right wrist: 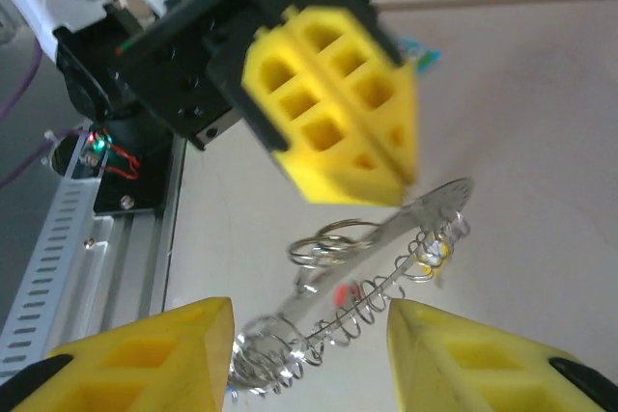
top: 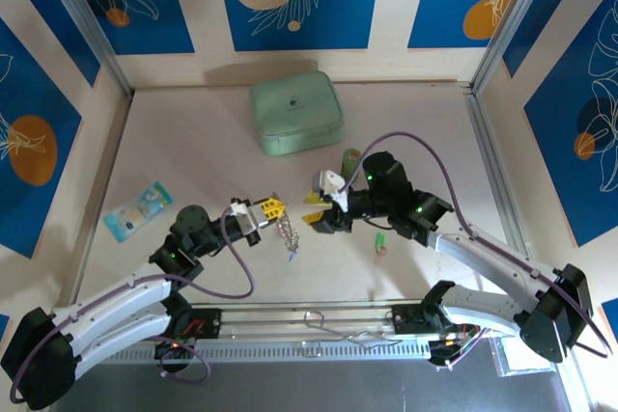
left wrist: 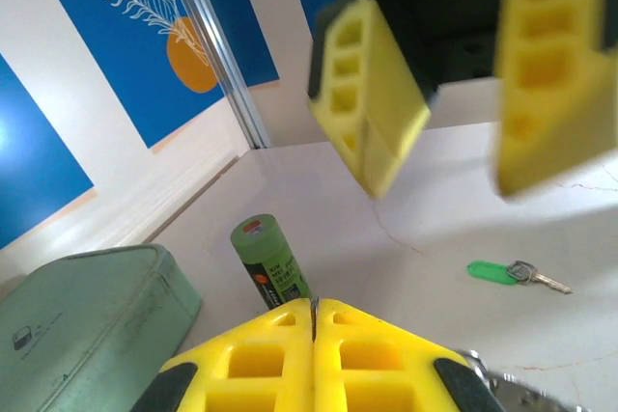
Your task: Put the keys on the keyring
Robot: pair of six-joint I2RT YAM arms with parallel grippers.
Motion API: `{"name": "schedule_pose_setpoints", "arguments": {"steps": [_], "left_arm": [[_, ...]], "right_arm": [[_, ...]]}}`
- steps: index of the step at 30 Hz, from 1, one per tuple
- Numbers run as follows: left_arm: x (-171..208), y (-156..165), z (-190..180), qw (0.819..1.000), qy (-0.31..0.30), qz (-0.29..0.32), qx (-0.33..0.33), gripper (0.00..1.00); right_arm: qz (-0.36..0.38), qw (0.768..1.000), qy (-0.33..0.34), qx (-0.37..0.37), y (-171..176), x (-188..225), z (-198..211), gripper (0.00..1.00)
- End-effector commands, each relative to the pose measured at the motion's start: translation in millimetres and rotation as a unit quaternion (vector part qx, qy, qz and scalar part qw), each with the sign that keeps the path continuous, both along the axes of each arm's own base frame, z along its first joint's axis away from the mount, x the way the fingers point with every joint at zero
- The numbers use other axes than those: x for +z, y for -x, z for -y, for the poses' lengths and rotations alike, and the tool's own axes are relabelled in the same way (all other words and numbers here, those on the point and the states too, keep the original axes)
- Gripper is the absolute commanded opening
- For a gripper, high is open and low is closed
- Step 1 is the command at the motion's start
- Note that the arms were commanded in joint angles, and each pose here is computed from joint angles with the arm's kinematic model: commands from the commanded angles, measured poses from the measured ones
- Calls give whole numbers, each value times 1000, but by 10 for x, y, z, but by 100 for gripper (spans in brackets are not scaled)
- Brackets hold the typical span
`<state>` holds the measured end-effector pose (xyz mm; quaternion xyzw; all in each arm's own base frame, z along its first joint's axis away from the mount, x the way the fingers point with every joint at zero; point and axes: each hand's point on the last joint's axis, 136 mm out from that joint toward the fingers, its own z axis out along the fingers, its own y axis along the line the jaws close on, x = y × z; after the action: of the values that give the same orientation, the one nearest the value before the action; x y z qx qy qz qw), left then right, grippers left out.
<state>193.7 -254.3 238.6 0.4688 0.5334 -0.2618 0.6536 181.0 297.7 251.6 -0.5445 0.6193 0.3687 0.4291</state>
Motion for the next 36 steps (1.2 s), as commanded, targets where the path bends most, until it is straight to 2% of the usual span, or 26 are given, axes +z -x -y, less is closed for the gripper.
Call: {"name": "schedule_pose_setpoints", "arguments": {"steps": [1,5,11,19,24,28,33,36], "left_arm": [[317,89,51,998,40,32,-30,0],[328,140,83,997,47,26,-49,0],[316,183,133,996,55,12,-71,0],[306,204,154,995,57,9,-82,0],[323,218,162,994,60,8,-87,0],[319,220,162,994,60,7,-87,0],[321,223,159,994,60,10,-87,0],[327,227,156,994,59,10,-87,0]], "right_arm": [[7,999,-37,27,-23,91,32,40],[12,997,-44,54,-52,10,-33,36],[30,992,-65,108,28,-172,-116,39],[22,990,-70,118,30,-229,-200,36],[24,991,-67,112,6,-256,-257,29],[25,990,-72,118,28,-233,-285,20],[17,989,-77,124,41,-232,-310,17],[20,989,-81,121,29,-210,-325,10]]}}
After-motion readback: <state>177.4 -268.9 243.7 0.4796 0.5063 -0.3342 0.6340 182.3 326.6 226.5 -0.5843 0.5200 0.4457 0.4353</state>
